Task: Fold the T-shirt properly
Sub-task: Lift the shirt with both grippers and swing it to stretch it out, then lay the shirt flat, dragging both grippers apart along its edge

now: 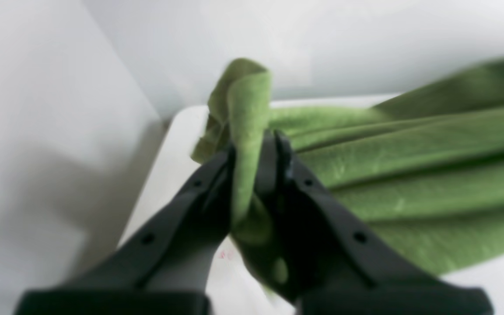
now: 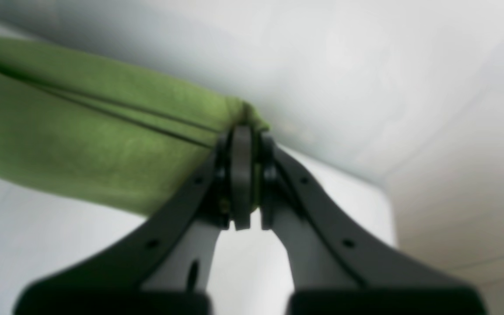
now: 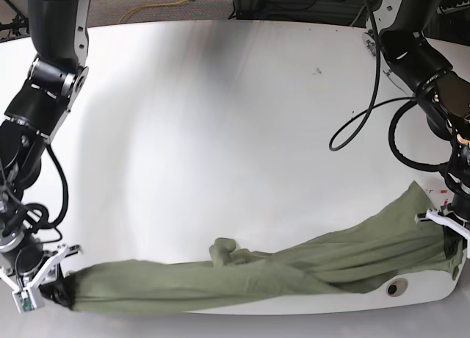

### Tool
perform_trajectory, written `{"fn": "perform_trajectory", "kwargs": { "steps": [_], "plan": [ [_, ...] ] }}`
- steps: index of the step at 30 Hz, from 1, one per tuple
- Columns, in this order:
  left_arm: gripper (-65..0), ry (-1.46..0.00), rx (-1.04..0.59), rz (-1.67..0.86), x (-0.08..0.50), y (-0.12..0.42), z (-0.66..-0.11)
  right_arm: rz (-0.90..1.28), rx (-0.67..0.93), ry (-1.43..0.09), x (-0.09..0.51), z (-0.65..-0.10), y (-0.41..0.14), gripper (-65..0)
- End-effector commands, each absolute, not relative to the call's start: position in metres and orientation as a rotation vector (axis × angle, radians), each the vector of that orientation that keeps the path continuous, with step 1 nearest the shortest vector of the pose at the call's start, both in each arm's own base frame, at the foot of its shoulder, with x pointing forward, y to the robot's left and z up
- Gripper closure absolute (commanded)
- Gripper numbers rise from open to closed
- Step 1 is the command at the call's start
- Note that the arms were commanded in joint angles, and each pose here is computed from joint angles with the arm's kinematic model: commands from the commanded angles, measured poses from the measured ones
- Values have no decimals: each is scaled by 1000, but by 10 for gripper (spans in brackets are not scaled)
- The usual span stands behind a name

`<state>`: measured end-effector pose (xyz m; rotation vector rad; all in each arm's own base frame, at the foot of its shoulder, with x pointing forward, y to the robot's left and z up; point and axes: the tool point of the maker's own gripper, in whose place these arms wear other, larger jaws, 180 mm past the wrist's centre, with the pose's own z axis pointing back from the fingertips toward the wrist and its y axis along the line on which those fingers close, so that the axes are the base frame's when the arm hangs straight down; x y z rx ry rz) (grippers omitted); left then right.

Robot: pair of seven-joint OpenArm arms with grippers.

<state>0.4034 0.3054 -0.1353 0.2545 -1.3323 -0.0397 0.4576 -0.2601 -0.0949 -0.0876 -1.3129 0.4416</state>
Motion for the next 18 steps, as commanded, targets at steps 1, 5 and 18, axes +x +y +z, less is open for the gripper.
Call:
{"fn": "perform_trajectory", "kwargs": {
  "steps": [1,5,18],
  "plan": [
    [0,-1330,274,-35,397,308,-139,412,-115,-1344,445,-93,-272,0],
    [0,-1213,244,-38,378,303,-191,390,-52,-1234,422,-157,-269,0],
    [0,-947,160,-146,290,283,-310,210,76,-914,324,-311,-275,0]
  ]
}}
